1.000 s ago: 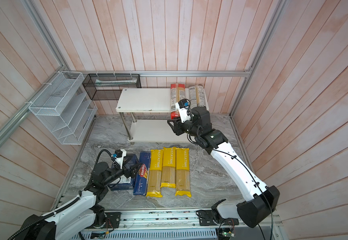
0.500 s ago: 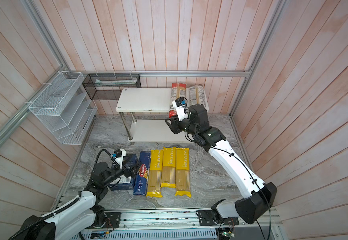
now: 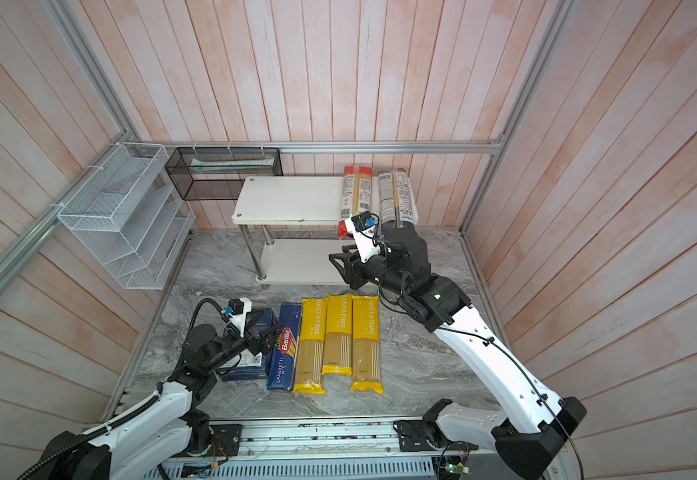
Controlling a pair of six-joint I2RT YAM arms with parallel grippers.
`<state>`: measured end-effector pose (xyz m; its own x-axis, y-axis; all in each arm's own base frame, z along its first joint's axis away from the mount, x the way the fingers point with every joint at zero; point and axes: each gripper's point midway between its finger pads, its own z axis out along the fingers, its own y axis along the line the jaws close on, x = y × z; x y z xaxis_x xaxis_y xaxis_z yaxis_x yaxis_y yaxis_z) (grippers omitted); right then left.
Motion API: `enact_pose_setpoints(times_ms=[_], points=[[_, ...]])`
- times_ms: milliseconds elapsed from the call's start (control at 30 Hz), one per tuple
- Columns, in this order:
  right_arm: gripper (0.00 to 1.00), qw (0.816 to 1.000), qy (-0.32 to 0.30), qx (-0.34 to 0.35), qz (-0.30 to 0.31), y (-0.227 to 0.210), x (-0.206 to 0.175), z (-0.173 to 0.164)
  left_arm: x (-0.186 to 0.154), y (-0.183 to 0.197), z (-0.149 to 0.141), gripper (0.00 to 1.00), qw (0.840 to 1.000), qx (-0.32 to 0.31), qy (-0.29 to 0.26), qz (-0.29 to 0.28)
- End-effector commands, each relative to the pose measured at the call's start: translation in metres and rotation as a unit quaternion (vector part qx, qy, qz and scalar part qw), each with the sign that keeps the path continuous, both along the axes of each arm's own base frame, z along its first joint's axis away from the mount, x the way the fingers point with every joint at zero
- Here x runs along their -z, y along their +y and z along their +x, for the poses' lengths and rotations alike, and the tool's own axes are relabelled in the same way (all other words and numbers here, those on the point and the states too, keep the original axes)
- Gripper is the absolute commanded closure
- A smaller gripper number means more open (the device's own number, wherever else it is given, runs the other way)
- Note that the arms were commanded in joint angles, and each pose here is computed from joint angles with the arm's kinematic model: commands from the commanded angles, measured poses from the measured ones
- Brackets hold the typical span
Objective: Arrange pasta packages on shelves
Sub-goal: Rotate the pasta bag at the shelf, then rotate the pasta bag at the center of the table.
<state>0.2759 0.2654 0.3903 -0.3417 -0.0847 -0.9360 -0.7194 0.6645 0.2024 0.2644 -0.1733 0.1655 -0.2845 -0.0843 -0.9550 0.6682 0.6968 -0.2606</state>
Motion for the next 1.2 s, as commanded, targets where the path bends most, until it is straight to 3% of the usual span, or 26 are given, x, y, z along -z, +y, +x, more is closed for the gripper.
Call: enact_pose_setpoints(times_ms=[0, 200, 467, 600, 767, 1167], points=[[0.57, 0.999, 0.027, 0.011, -0.019, -0.007, 0.022, -0.012, 0.002, 0.001, -0.003, 0.0, 1.0, 0.001, -0.006, 0.003], [0.57, 0.997, 0.061, 0.045, -0.031, -0.023, 0.053, -0.028, 0.001, 0.002, -0.002, 0.0, 1.0, -0.003, -0.007, 0.004], [0.51, 0.98, 0.141, 0.122, -0.068, -0.051, 0.124, -0.039, 0.0, 0.004, -0.003, 0.0, 1.0, -0.008, -0.012, 0.002], [0.5, 0.967, 0.171, 0.172, -0.073, -0.069, 0.16, -0.042, 0.001, 0.004, -0.002, 0.0, 1.0, -0.011, -0.011, 0.005], [0.46, 0.938, 0.21, 0.267, -0.071, -0.101, 0.212, -0.043, 0.001, 0.004, -0.002, 0.0, 1.0, -0.012, -0.009, 0.005], [0.35, 0.924, 0.266, 0.272, -0.04, -0.094, 0.258, -0.051, 0.001, 0.002, -0.003, 0.0, 1.0, -0.004, -0.007, 0.001]])
